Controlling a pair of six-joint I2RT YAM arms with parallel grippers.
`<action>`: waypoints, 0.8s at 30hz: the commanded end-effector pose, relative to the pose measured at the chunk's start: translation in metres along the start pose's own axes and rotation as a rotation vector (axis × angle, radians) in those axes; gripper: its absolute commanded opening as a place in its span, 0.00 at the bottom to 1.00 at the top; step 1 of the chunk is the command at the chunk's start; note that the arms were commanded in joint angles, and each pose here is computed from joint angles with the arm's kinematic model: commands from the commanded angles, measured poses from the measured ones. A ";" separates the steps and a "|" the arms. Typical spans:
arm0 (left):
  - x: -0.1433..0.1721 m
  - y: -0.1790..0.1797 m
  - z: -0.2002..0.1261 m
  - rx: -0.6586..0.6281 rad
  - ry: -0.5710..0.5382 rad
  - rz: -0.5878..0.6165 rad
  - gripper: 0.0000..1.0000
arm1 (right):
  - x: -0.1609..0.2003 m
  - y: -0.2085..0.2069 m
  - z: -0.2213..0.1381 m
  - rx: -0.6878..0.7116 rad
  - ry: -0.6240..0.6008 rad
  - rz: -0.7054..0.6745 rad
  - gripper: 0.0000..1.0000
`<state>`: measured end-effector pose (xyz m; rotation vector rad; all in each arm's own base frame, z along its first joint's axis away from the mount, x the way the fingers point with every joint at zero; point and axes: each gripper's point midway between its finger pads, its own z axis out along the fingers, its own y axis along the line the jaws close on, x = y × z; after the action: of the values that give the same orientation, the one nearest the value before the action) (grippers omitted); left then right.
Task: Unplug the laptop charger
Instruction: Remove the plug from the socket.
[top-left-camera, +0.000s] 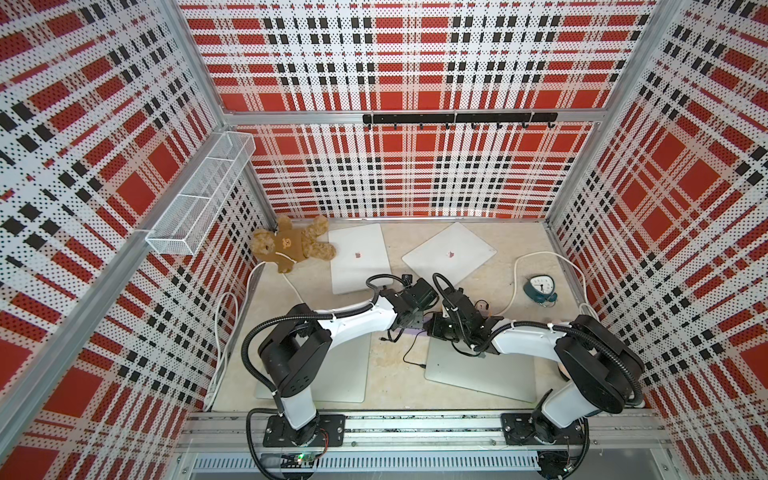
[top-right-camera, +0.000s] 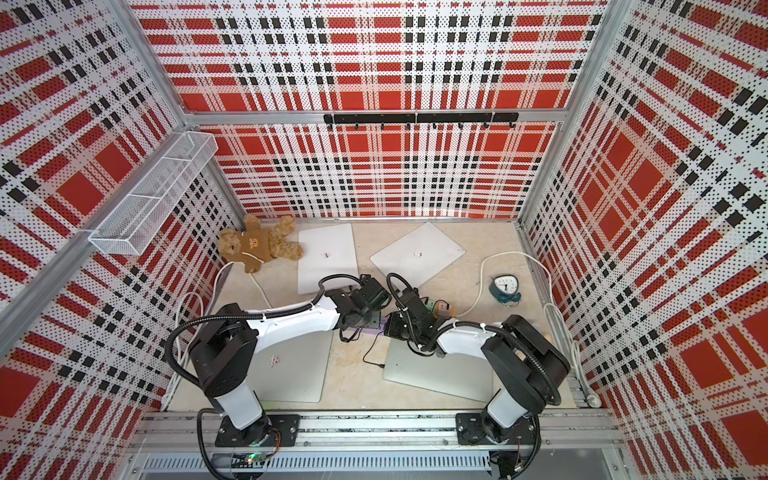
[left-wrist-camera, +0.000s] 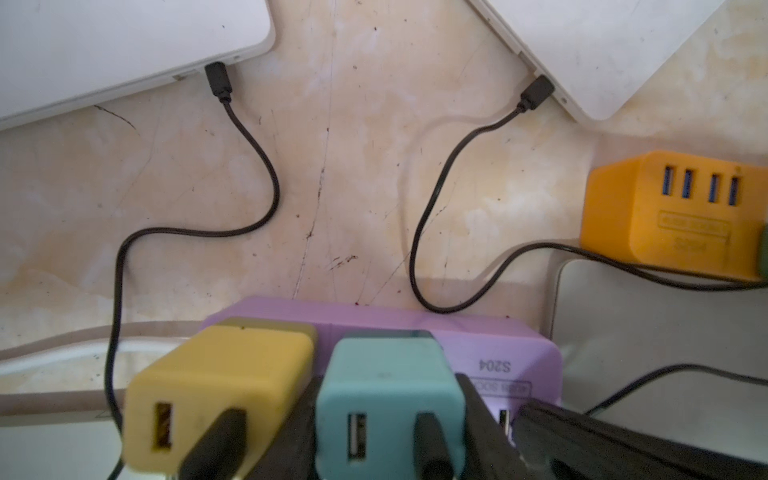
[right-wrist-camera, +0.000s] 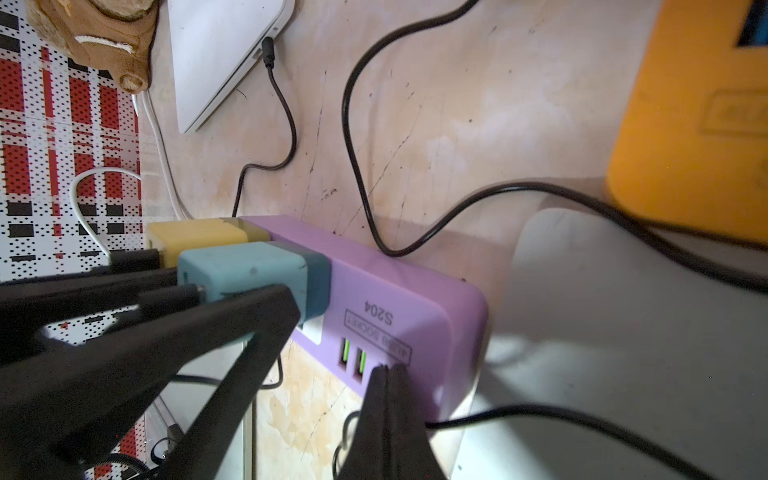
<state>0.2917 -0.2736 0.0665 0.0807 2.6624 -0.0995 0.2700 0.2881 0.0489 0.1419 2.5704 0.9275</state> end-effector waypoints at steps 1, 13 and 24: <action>-0.002 -0.015 -0.007 -0.003 -0.010 0.028 0.18 | 0.020 -0.039 0.011 0.136 0.068 0.044 0.00; -0.004 -0.032 -0.012 0.154 0.006 -0.037 0.16 | 0.022 -0.043 0.011 0.149 0.076 0.040 0.00; -0.004 -0.014 -0.008 -0.018 -0.020 0.036 0.14 | 0.028 -0.050 0.017 0.177 0.106 0.047 0.00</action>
<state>0.2932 -0.2680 0.0671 0.0676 2.6546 -0.0253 0.2743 0.2933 0.0480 0.1388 2.5734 0.9322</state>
